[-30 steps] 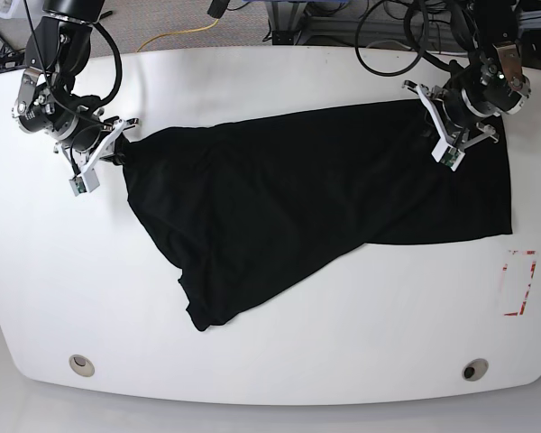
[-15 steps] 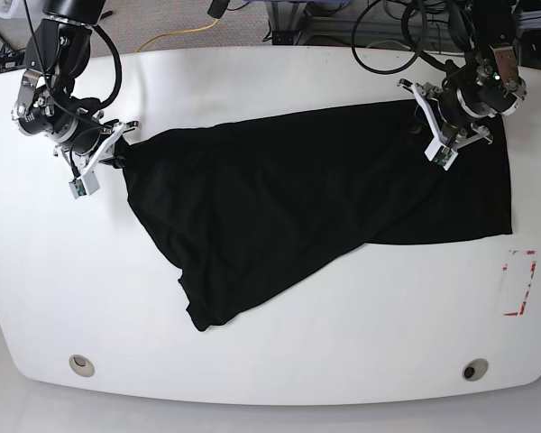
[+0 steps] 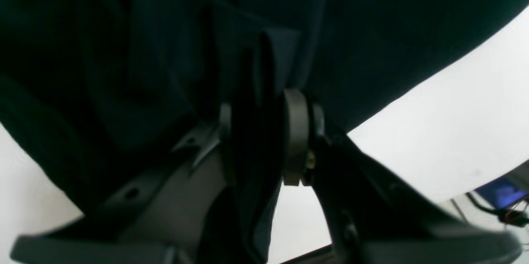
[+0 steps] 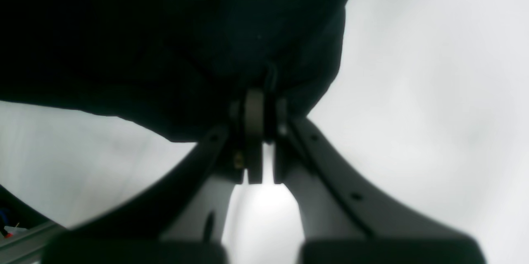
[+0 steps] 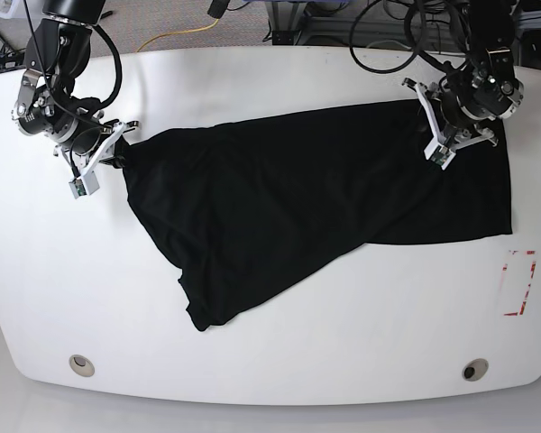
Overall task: Fold the T-shirt properly
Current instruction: 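Slide the left gripper along the edge toward the right gripper and grasp, then lift the shirt with both grippers and drag it away from the arms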
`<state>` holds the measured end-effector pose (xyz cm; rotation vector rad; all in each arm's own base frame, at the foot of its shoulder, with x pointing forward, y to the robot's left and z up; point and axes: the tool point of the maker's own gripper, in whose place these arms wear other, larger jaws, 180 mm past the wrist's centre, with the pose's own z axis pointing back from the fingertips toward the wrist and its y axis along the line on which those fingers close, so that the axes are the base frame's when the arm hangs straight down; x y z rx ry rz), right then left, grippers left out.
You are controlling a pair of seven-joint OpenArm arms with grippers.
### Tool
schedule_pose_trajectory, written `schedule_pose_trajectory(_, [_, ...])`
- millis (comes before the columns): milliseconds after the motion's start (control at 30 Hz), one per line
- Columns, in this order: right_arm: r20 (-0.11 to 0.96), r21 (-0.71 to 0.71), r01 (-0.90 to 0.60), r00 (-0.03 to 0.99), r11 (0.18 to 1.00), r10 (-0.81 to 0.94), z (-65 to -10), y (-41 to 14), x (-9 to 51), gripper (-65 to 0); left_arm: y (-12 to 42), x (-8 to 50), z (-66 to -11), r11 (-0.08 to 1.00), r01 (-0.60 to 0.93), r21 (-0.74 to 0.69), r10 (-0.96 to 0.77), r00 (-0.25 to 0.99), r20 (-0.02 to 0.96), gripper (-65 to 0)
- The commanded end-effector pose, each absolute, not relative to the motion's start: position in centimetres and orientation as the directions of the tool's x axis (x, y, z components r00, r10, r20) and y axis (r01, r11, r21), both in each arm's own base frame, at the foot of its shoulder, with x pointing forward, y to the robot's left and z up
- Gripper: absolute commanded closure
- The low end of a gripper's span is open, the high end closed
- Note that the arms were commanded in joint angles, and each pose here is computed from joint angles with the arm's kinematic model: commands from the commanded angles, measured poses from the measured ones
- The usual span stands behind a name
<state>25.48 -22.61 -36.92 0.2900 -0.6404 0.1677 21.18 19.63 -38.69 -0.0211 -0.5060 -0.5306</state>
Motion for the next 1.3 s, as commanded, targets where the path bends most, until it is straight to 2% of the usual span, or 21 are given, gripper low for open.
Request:
schedule_pose_trajectory(0, [0.644, 0.198, -0.256, 0.762, 0.946, 0.071, -35.8, -23.0, 26.3, 0.0, 19.6, 21.8, -38.0, 0.857, 0.497, 0.131, -0.493, 0.722, 0.485, -14.6])
schedule_pose_trajectory(133, [0.645, 0.199, -0.256, 0.761, 0.946, 0.07, -35.7, -23.0, 26.3, 0.0, 18.9, 21.7, -38.2, 0.844, 0.521, 0.129, -0.513, 0.712, 0.48, -15.4])
schedule_pose_trajectory(300, [0.646, 0.202, -0.256, 0.76, 0.945, 0.068, -35.7, -22.9, 26.3, 0.0, 19.1, 21.7, -38.1, 0.841, 0.524, 0.134, -0.519, 0.71, 0.476, -27.6])
schedule_pose_trajectory(367, [0.646, 0.203, -0.256, 0.76, 0.945, 0.068, -35.7, -22.9, 26.3, 0.0, 19.2, 21.7, -38.1, 0.842, 0.523, 0.135, -0.518, 0.711, 0.476, -29.0])
schedule_pose_trajectory(600, [0.648, 0.203, -0.258, 0.759, 0.945, 0.068, -35.6, -22.8, 26.4, 0.0, 19.4, 22.8, -38.1, 0.847, 0.514, 0.136, -0.51, 0.711, 0.485, -24.4])
schedule_pose_trajectory(867, [0.651, 0.202, -0.258, 0.756, 0.945, 0.068, -35.5, -22.8, 26.5, 0.0, 19.7, 23.5, -38.7, 0.855, 0.505, 0.122, -0.495, 0.723, 0.481, -4.3])
schedule_pose_trajectory(1000, [0.652, 0.2, -0.257, 0.755, 0.945, 0.067, -35.5, -22.9, 26.6, 0.0, 19.7, 23.6, -38.6, 0.854, 0.505, 0.125, -0.496, 0.721, 0.484, -0.1])
schedule_pose_trajectory(1200, [0.664, 0.195, -0.259, 0.745, 0.946, 0.067, -35.1, -23.0, 27.1, 0.0, 21.2, 23.7, -38.5, 0.865, 0.472, 0.169, -0.492, 0.737, 0.463, 0.0])
schedule_pose_trajectory(1267, [0.67, 0.19, -0.26, 0.74, 0.947, 0.069, -34.8, -23.0, 27.4, 0.0, 21.4, 24.4, -37.8, 0.877, 0.444, 0.182, -0.473, 0.736, 0.484, 0.0])
